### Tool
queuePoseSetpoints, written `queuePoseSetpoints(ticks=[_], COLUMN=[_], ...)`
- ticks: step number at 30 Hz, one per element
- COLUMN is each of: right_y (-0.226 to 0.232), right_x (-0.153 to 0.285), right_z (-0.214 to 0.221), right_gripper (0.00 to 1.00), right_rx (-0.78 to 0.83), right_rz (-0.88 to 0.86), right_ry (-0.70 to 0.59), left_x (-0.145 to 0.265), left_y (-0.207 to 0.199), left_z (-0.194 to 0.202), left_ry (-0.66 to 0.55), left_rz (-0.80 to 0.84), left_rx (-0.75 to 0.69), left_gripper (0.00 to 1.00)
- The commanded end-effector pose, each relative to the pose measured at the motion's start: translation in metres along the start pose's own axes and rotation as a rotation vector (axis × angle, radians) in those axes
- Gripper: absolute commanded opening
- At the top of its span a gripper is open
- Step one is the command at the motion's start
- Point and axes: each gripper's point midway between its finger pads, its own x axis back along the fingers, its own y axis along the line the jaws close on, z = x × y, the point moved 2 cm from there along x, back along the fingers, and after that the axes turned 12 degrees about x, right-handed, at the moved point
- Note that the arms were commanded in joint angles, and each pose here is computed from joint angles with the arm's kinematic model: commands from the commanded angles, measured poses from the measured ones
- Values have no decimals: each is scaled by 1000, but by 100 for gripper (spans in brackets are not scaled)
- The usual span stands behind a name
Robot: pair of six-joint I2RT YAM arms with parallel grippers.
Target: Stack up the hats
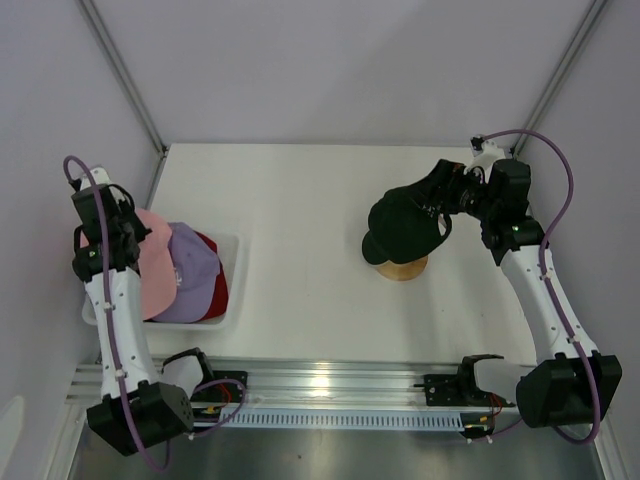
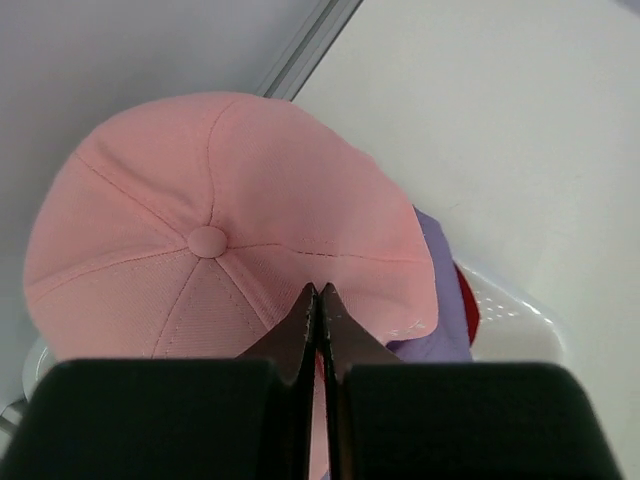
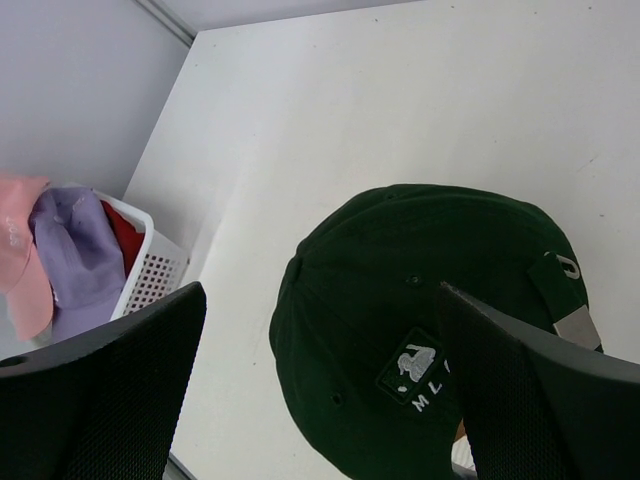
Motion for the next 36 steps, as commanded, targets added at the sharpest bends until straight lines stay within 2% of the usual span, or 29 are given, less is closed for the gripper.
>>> queuePoseSetpoints(ticks=[1,8,15,17,21,25,29,31,32,34,36], right_y=[8,8,17,25,32,20,-3,-2,-3,-1,-2], right_x=[9,12,23,30,41,53,68,73,73,77,78], right_z=[-24,-30,-48,-54,-60,-57,-45,-42,-37,-35,-32], right_gripper=[99,99,100,99,99,100,100,99,99,100,100], right_rx=[40,21,17,0,-66,-162,-297,-321,-334,-345,-356], right_rz=[5,25,18,-4,-21,45,119,120,121,122,135], right_ry=[-74,-97,-150,-175,-203,-205,-195,-198,-191,-196,-194], left_x=[46,116,168,175,174,175,196,193,206,207,209], left_y=[-24,-76,-154,-184,-238,-299,-352,-375,-386,-407,-421], left_z=[-35,-50,-25,-13,9,28,48,56,57,54,63], left_ry=[-109,-135,-47,-6,47,65,87,65,40,-50,-81], left_rz=[158,488,866,983,1112,1242,1435,1463,1498,1478,1449], left_rx=[17,-47,-195,-244,-295,-335,-401,-445,-471,-548,-602], left_gripper=[1,1,1,1,1,1,1,1,1,1,1])
